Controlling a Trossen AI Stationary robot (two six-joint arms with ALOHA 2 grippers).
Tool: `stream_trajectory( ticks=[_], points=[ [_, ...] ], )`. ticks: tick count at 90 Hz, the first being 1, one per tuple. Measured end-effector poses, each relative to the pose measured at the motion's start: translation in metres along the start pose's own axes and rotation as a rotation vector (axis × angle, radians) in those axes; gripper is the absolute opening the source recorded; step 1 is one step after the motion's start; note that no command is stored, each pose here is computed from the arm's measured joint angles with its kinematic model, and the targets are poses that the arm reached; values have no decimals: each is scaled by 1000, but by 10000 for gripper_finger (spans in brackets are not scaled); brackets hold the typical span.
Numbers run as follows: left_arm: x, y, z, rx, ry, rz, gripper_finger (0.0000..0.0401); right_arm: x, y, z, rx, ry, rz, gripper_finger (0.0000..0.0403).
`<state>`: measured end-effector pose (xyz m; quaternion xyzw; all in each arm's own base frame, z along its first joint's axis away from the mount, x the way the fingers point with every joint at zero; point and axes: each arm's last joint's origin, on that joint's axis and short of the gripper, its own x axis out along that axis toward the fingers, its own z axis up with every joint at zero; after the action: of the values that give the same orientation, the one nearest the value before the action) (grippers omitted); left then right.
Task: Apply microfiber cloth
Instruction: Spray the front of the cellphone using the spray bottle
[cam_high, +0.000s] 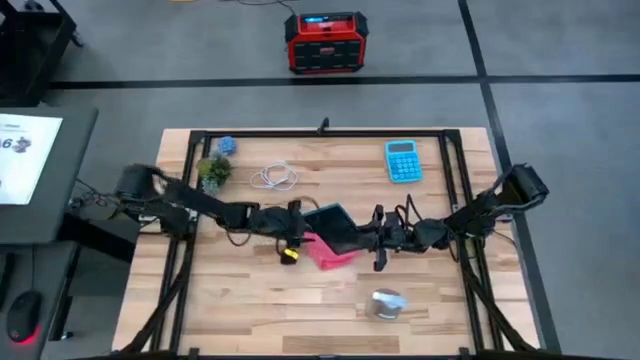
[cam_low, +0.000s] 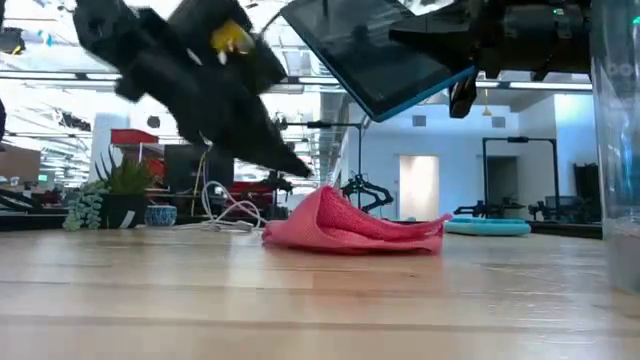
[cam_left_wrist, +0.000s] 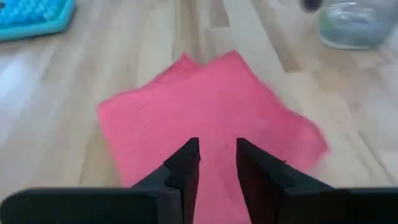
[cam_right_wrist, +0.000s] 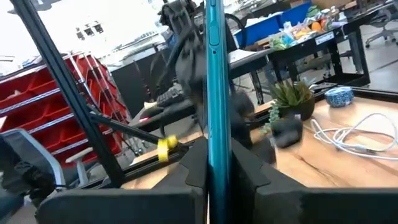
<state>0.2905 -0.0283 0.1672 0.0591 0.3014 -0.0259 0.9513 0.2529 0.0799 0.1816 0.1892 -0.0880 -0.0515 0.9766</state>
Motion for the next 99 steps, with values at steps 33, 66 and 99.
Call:
stream_trajectory(
  ticks=[33,66,99],
  points=[
    [-26,-9,-31,-26,-226,-57,86,25,-22,-46,89,-2,-47,16],
    [-35,-9,-64,-139,-458,-80,87,74,-33,-31,66,-79,63,16],
    [-17,-7,-32,-177,-571,-68,89,79,-48,-21,48,-87,95,16]
  ],
)
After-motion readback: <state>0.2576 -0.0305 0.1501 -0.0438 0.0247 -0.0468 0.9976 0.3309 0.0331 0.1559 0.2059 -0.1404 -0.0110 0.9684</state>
